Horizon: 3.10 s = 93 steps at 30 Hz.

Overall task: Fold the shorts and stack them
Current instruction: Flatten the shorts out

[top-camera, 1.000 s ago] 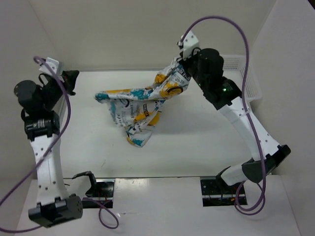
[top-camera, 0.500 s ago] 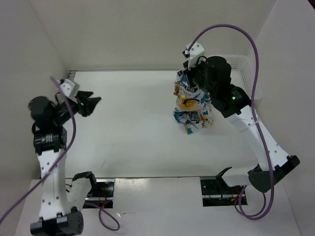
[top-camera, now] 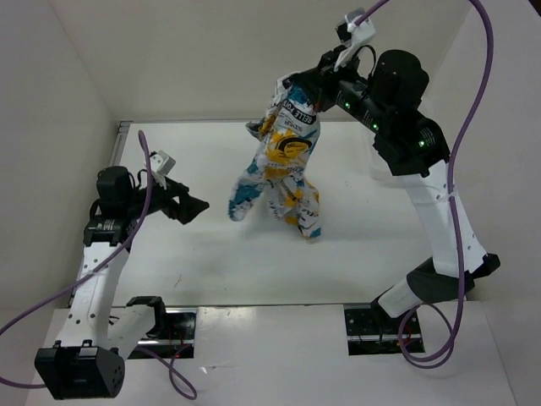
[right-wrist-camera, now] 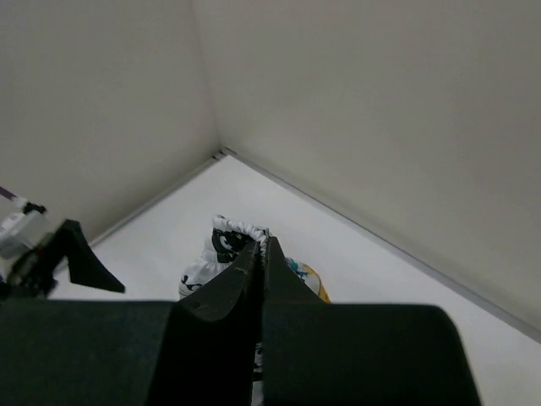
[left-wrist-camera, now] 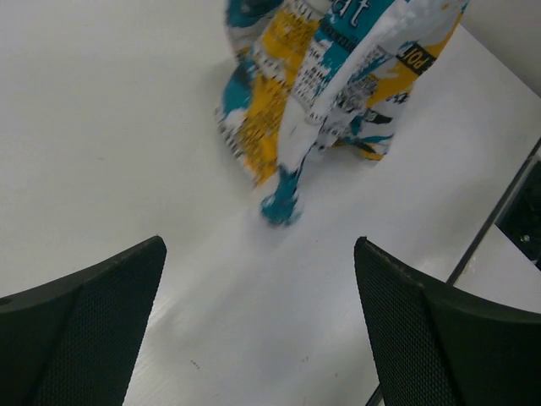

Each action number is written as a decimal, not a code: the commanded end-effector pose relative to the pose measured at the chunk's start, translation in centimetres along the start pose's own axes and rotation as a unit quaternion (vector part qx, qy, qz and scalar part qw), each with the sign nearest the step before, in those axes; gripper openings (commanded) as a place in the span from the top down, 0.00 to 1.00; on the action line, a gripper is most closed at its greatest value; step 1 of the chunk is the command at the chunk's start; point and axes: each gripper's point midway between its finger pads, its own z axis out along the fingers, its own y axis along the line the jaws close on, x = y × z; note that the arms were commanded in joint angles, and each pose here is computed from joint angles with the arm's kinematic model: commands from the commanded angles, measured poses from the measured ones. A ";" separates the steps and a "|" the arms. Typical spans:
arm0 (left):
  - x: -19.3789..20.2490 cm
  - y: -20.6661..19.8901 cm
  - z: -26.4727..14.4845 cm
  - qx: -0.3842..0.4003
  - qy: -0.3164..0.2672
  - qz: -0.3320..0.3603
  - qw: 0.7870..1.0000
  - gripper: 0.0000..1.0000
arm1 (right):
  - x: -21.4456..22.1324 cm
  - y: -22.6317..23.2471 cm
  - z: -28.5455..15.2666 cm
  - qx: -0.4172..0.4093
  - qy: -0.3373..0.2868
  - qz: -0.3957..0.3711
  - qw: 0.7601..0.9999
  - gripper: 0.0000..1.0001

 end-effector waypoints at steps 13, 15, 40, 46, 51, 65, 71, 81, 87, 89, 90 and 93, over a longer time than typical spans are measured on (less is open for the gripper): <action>8.4 -1.5 3.5 0.047 0.114 -0.063 0.990 0.00 | 10.4 0.8 3.1 -0.006 0.101 0.121 0.987 1.00; 11.4 -4.1 4.3 0.094 0.162 -0.077 0.979 0.00 | 10.7 0.7 3.6 -0.005 0.103 0.121 0.987 1.00; 18.8 -1.0 9.7 0.009 0.204 0.004 0.979 0.53 | 12.4 -0.9 3.2 0.029 0.116 0.083 0.989 1.00; 13.0 0.2 10.6 -0.031 0.133 0.045 0.990 1.00 | 13.5 -2.8 2.8 0.077 0.121 0.056 0.988 1.00; -1.4 7.6 8.3 -0.164 -0.010 0.069 0.984 1.00 | 11.1 -7.2 3.8 0.180 0.074 -0.007 0.981 1.00; -21.0 7.4 -7.5 -0.304 -0.218 0.147 0.915 1.00 | 8.8 -12.1 -0.2 0.251 0.054 -0.102 0.961 1.00; -9.3 3.3 -6.7 -0.236 -0.100 0.084 0.963 0.98 | 23.9 -8.3 -5.6 0.099 0.244 -0.187 0.946 0.98; 1.6 -4.7 -7.4 -0.096 0.014 0.001 0.995 0.11 | 32.7 -5.6 -14.2 -0.058 0.407 -0.276 0.869 0.00; 4.5 2.3 -4.7 -0.185 0.090 -0.050 0.977 0.13 | 31.9 -4.6 -11.9 -0.047 0.373 -0.217 0.901 0.06; 6.1 3.6 -4.1 -0.196 0.122 -0.071 0.970 0.14 | 32.4 -3.8 -11.2 -0.049 0.361 -0.180 0.914 0.12; 7.5 4.5 -3.5 -0.200 0.150 -0.089 0.964 0.17 | 33.9 -3.6 -11.3 -0.053 0.375 -0.164 0.911 0.16; 9.1 6.4 -3.1 -0.228 0.166 -0.092 0.955 0.18 | 37.6 -2.7 -12.0 -0.052 0.404 -0.109 0.907 0.27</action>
